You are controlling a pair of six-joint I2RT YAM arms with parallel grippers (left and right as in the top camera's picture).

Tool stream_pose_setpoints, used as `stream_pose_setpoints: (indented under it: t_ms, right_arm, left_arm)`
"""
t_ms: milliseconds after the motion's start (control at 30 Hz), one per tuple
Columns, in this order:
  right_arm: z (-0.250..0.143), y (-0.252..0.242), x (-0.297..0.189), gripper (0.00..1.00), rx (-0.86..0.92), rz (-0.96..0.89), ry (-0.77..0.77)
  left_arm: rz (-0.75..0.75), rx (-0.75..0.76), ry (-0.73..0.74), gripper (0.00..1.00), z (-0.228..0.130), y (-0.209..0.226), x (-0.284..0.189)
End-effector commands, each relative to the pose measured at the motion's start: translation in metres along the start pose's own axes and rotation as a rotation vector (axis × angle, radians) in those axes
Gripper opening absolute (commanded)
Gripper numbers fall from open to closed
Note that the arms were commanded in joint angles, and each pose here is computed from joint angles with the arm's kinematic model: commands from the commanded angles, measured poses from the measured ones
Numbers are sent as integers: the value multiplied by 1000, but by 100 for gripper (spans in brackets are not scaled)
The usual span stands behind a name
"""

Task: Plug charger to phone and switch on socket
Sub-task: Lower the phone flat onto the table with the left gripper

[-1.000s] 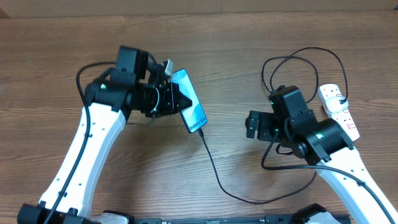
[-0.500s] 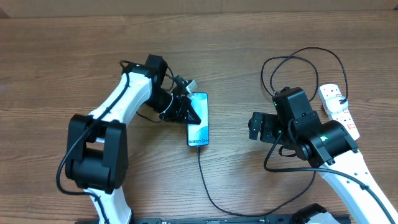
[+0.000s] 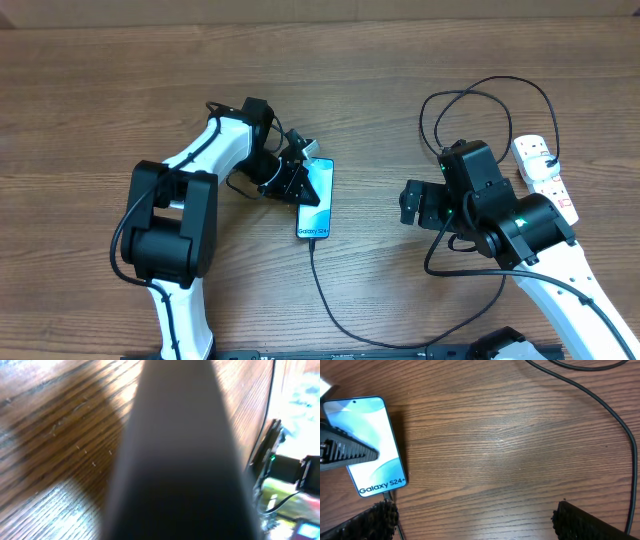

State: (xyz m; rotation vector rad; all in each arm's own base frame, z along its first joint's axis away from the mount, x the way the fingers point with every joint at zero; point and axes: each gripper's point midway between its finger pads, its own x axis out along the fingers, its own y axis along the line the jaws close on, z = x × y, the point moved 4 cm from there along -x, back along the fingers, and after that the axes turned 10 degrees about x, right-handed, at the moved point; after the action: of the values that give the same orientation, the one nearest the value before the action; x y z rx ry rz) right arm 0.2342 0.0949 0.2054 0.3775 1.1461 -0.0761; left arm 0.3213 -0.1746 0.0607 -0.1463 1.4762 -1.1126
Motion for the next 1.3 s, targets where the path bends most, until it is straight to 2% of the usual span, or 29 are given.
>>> stream_pose_setpoints:
  t_ms: [0,200,400,667,1100,1267]
  right_arm:
    - [4,0,-4,100,7,1,-23]
    - [3,0,0,100,7,-6,-8]
    - [1,1,5,100,6,-11,20]
    - [1,1,7,100,6,-16,26]
    - [-1,3,7,100,6,-3,39]
    - [-1,3,7,100,6,-3,39]
  left_arm:
    - [-3,-90,14,4,-3,13,12]
    - [-11,-132,35,5,-7,22,22]
    - [-1,-130,37,16,-7,24,22]
    - [156,-239,96,21,-16,43,20]
    - [167,-271,94,33,-16,44,20]
    - [186,-286,99,57,-17,46,19]
